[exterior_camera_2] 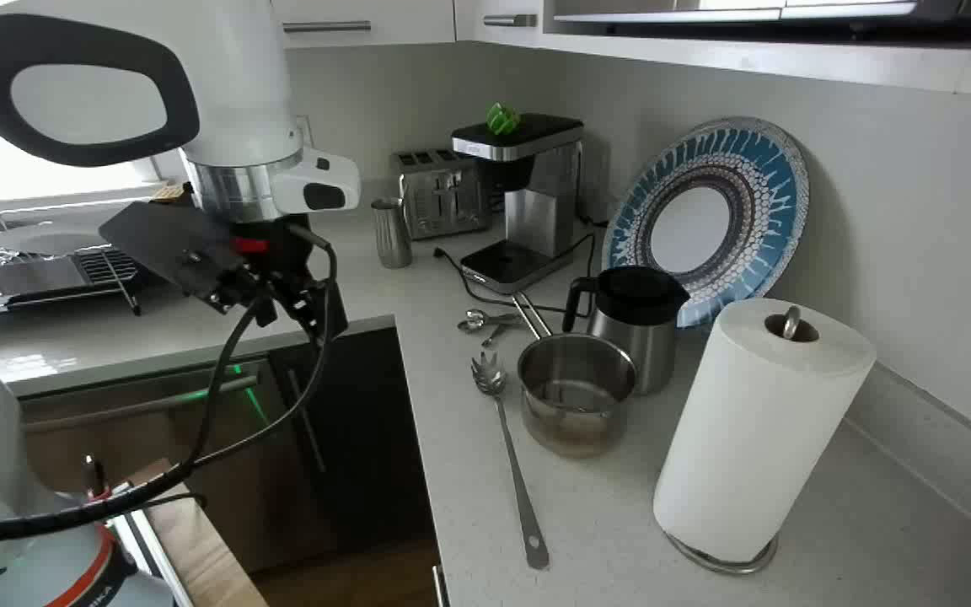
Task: Pick up the spoon from the silver pot and put it on the kitchen counter
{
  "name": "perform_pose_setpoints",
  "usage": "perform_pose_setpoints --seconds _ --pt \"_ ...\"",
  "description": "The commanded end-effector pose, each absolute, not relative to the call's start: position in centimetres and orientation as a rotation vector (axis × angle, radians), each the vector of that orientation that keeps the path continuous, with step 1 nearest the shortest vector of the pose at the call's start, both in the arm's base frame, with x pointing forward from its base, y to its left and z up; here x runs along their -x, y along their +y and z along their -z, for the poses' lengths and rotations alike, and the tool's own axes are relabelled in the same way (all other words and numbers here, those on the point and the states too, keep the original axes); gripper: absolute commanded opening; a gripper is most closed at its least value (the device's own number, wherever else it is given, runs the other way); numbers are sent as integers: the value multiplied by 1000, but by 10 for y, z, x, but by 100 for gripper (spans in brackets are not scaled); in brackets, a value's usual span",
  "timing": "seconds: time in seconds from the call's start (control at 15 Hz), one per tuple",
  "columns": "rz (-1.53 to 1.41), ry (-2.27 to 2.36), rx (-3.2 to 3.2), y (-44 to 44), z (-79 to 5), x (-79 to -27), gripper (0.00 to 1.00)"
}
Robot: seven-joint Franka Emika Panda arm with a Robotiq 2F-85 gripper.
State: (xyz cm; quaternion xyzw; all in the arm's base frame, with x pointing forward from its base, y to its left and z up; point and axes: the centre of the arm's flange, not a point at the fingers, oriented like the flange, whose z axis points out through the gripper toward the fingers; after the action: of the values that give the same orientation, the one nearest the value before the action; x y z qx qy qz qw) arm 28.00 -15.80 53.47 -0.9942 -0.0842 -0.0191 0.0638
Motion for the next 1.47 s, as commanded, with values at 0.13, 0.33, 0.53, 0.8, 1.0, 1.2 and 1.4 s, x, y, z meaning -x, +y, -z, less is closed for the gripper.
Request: perform_pose_setpoints --seconds 0.13,0.33,0.53,0.8,1.0,1.2,1.4 --pt "120 -374 3038 -177 -533 -291 100" --pt "150 -531 3129 -204 -536 -313 100" --pt "167 -628 3228 -230 -542 -347 100" --pt "254 -537 3307 -254 -548 -394 100" --pt "268 -548 3310 -246 -546 -384 100" --pt "235 -530 3322 -252 -542 -397 100" --pt "314 -657 3242 -271 -527 -429 100"
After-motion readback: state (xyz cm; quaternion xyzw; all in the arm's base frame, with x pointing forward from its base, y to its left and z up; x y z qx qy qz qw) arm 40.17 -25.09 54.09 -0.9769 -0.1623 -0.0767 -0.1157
